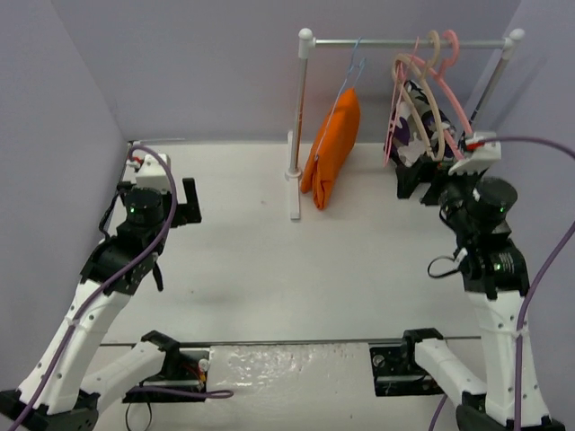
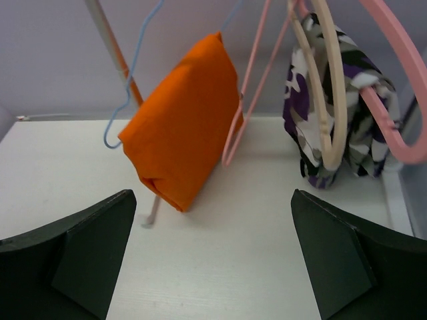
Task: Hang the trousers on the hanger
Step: Reset both arms
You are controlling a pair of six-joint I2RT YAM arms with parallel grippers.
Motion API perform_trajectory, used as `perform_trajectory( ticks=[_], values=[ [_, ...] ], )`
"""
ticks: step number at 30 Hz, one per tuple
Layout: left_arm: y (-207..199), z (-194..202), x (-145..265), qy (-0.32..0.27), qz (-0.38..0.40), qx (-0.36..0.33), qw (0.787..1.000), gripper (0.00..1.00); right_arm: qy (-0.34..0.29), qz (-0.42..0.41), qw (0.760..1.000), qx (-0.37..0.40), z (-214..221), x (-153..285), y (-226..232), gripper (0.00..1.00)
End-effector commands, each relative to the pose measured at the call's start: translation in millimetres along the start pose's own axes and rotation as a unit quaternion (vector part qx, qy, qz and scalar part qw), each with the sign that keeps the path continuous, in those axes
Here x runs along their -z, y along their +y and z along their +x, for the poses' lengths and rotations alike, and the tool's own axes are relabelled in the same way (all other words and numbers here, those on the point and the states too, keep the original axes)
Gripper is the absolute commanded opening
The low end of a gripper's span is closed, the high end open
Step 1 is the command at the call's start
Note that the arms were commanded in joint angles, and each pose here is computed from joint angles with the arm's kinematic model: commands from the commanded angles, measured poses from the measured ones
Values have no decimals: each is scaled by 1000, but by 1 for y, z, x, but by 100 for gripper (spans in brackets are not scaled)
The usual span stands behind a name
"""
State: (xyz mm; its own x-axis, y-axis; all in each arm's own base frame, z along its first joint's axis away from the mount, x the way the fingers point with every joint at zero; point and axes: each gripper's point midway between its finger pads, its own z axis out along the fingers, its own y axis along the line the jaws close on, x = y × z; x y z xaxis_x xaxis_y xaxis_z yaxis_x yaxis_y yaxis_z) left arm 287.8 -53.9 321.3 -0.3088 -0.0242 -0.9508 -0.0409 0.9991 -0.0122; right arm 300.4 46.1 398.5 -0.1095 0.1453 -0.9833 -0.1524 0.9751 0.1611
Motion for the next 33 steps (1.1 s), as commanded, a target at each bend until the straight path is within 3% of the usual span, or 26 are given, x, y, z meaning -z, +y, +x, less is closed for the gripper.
perform_trajectory(
  ticks=[1,8,17,33],
  values=[
    [32,-6,23,-40,-50,-6,998,97,-28,109,994,19,12,29,-36,100],
    [58,42,36,-36,-89,-3,995,97,-39,171,984,24,49,67,-61,100],
    [64,87,32,-22,-97,10,995,97,-38,184,982,23,73,77,-66,100],
    [63,101,22,-10,-100,-6,995,97,-32,142,989,25,74,68,-48,100]
  ],
)
